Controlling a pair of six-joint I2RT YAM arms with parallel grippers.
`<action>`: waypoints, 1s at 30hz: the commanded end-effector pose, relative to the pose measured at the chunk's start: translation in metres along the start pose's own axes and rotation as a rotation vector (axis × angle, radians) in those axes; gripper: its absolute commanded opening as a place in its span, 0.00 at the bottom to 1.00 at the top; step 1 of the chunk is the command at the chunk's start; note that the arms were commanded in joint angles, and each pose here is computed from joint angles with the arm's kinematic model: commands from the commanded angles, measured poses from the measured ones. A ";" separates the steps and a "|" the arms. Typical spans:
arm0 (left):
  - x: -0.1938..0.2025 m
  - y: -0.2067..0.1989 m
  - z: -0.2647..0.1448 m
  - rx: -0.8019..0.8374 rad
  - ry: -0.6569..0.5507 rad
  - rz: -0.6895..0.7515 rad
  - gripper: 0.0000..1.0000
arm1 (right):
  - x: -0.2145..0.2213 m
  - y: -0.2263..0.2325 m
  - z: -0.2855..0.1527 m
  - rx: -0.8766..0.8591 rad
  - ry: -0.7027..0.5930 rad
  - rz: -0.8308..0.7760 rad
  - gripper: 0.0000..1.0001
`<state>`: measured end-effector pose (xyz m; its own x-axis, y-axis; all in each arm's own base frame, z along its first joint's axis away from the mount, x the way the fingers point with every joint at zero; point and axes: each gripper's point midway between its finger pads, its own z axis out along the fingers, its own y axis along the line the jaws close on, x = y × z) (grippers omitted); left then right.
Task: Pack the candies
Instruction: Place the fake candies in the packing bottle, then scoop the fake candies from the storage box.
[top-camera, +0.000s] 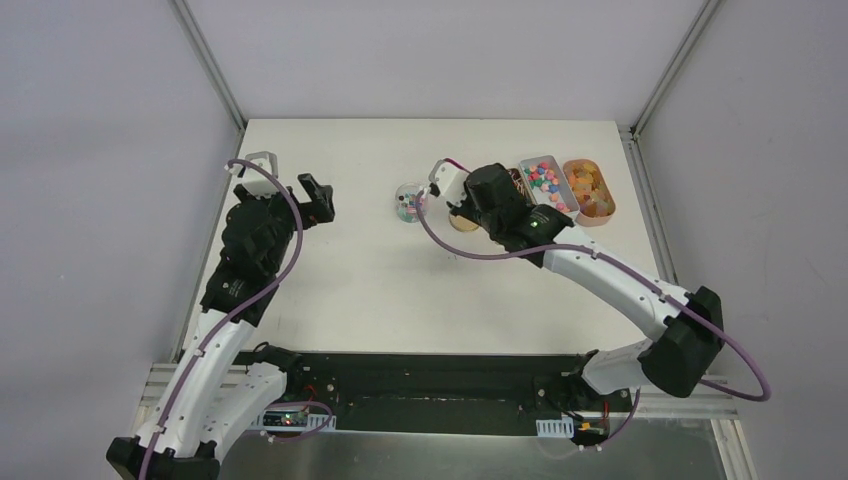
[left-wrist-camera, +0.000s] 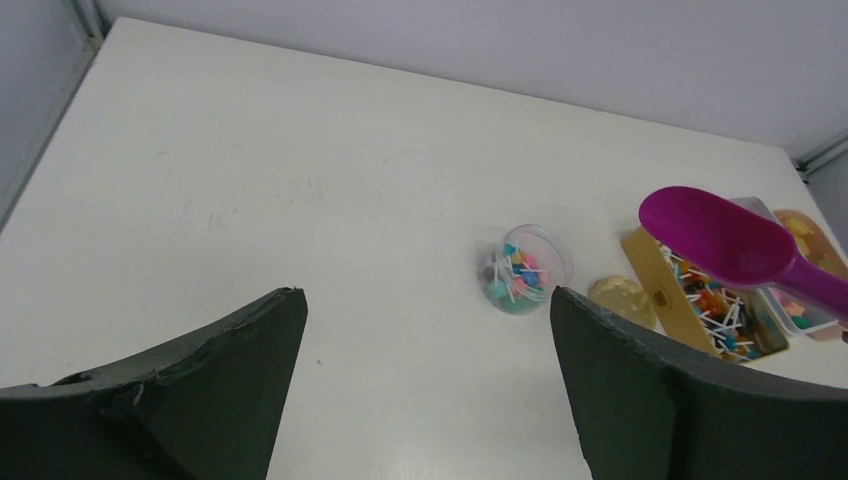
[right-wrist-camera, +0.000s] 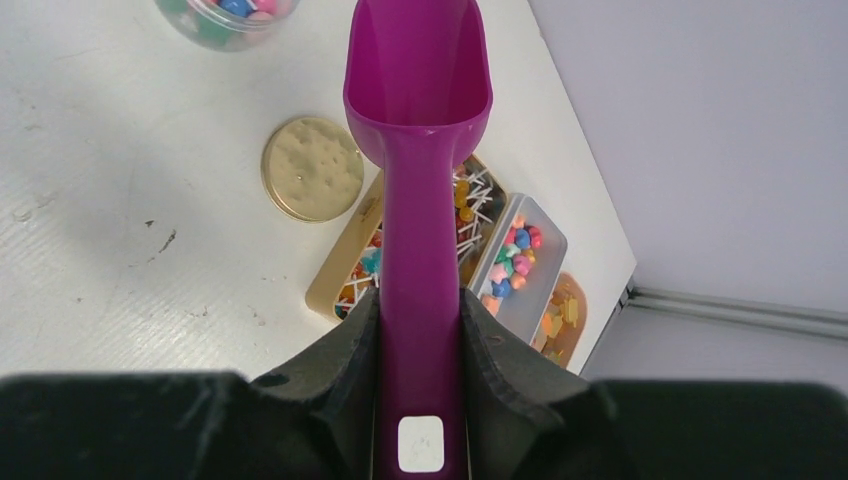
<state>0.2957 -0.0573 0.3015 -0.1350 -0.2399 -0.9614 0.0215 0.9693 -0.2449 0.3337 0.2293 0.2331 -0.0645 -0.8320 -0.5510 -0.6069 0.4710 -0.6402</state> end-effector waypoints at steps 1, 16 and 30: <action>-0.012 -0.034 0.005 0.155 -0.038 -0.085 0.94 | 0.012 -0.031 -0.018 0.087 0.014 0.114 0.00; -0.025 -0.131 0.063 0.479 0.059 -0.256 0.72 | 0.091 -0.050 -0.034 0.108 0.272 0.487 0.00; 0.040 -0.221 0.170 0.588 0.239 -0.225 0.65 | 0.129 -0.023 -0.010 -0.028 0.422 0.563 0.00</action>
<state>0.4363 -0.2558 0.2669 -0.4602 -0.3377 -0.8211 0.4054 0.7428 -0.5328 0.3228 0.1015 0.1734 -0.6706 -0.5382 -0.5106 -0.4264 0.8428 -0.3284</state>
